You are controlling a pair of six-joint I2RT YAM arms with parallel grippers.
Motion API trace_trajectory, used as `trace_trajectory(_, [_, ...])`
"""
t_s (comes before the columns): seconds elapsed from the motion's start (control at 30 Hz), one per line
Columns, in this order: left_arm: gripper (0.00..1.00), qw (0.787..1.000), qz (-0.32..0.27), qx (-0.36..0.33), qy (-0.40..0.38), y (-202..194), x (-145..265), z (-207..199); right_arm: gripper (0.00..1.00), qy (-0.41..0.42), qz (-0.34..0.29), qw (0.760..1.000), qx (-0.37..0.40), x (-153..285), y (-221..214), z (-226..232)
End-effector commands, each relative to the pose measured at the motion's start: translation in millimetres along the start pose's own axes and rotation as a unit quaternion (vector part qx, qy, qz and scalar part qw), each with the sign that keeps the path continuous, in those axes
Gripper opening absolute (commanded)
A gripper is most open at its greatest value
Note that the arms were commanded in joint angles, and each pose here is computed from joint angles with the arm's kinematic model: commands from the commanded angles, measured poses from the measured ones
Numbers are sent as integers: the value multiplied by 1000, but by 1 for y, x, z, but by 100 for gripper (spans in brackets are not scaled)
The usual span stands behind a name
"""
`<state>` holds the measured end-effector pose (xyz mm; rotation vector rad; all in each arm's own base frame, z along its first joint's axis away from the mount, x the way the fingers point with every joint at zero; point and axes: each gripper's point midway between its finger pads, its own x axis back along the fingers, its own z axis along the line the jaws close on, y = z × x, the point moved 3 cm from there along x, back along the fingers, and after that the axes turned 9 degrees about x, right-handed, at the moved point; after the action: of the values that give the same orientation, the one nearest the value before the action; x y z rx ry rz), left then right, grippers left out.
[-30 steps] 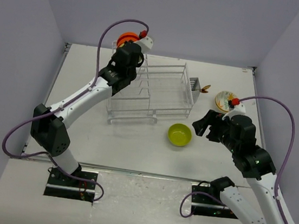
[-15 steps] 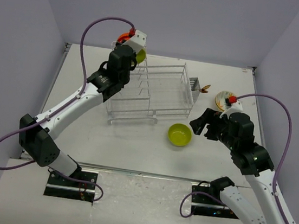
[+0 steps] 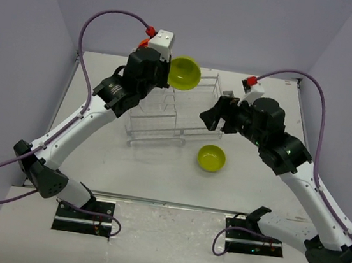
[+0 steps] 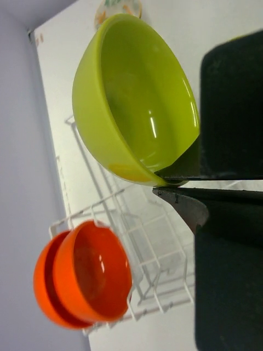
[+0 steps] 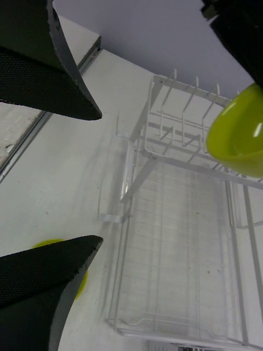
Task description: Unload the bowls from the dish rack
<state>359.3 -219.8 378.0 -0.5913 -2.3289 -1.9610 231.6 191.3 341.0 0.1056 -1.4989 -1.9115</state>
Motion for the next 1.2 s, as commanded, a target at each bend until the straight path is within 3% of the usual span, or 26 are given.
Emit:
trace_trajectory(0.0, [0,993,20,71,-92,4,26,-42,86,-39,-45,998,36,-7,36,0])
trace_trajectory(0.13, [0,990,37,69,-120,-7,35,-66,82,-101,-51,991,64,-21,51,-13])
trace_trajectory(0.23, [0,987,54,70,-137,-18,39,-78,73,-142,-52,985,81,-24,58,-24])
trace_trajectory(0.33, [0,984,71,71,-148,-29,38,-85,57,-171,-42,980,92,-33,55,-32])
trace_trajectory(0.37, [0,983,76,69,-150,-33,37,-87,39,-178,-36,979,94,-38,52,-34])
trace_trajectory(0.43, [0,983,78,71,-153,-35,37,-90,18,-202,-28,974,97,-42,46,-43])
trace_trajectory(0.47, [0,983,80,71,-152,-36,37,-90,2,-207,-26,973,97,-43,44,-45])
trace_trajectory(0.6, [0,985,75,64,-139,-33,35,-85,0,-214,-18,973,90,-45,33,-49])
trace_trajectory(0.63, [13,987,75,59,-132,-32,35,-84,0,-215,-9,973,86,-46,26,-51])
trace_trajectory(0.67, [49,987,78,50,-129,-31,37,-81,0,-219,-6,972,85,-44,23,-54])
trace_trajectory(0.7, [99,989,66,41,-129,-21,42,-79,0,-226,9,970,83,-41,15,-60])
trace_trajectory(0.8, [100,996,21,27,-79,6,62,-53,0,-228,63,971,38,-32,-16,-90])
trace_trajectory(0.9, [100,998,-56,26,4,43,103,-4,0,-199,154,968,9,-22,-80,-106])
trace_trajectory(1.0, [100,993,-104,20,54,60,128,26,0,-170,188,967,-2,-16,-108,-106])
trace_trajectory(1.1, [100,985,-116,3,131,59,133,55,0,-156,221,963,-9,-17,-133,-108])
trace_trajectory(1.17, [100,985,-108,3,138,57,130,60,0,-128,248,960,-20,-22,-143,-101])
